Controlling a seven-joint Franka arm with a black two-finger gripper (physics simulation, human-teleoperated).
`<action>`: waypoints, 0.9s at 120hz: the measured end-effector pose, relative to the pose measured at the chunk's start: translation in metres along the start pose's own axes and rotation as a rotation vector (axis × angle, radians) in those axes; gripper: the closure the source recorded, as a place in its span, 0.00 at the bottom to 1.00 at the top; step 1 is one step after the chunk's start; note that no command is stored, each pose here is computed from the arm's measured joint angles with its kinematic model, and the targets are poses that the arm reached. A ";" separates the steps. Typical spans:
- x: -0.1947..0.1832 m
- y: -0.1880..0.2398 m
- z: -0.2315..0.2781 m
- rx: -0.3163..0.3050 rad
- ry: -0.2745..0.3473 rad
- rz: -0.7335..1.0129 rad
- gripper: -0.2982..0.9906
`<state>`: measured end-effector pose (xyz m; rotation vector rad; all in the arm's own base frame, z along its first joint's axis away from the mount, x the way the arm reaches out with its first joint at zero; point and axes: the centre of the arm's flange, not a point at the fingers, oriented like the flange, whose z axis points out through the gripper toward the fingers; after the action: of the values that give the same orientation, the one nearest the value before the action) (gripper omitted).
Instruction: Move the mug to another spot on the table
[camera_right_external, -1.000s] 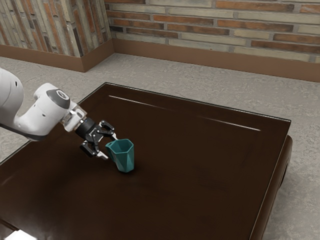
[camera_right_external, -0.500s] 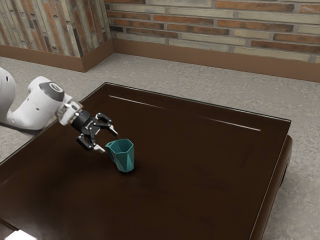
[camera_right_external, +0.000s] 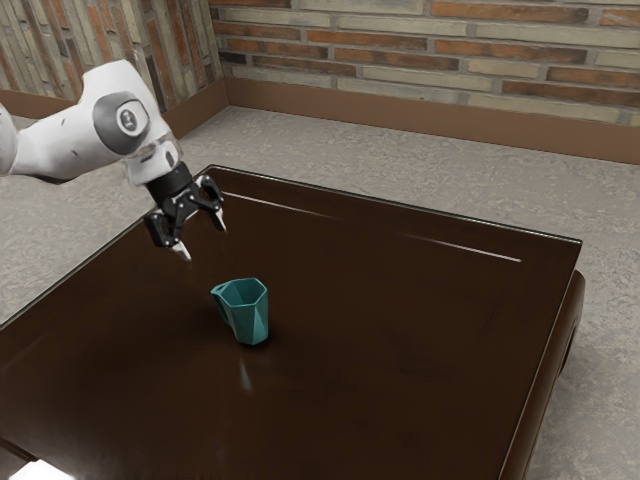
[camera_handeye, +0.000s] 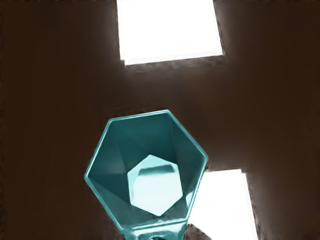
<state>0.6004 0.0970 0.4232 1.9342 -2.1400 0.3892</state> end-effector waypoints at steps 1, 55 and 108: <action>0.002 -0.001 -0.003 -0.002 -0.013 0.000 0.23; 0.074 -0.026 -0.109 0.011 -0.340 -0.579 0.23; 0.196 0.018 -0.172 0.154 -0.389 -1.065 0.23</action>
<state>0.5616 -0.0248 0.6515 3.0390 -0.9307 -0.0471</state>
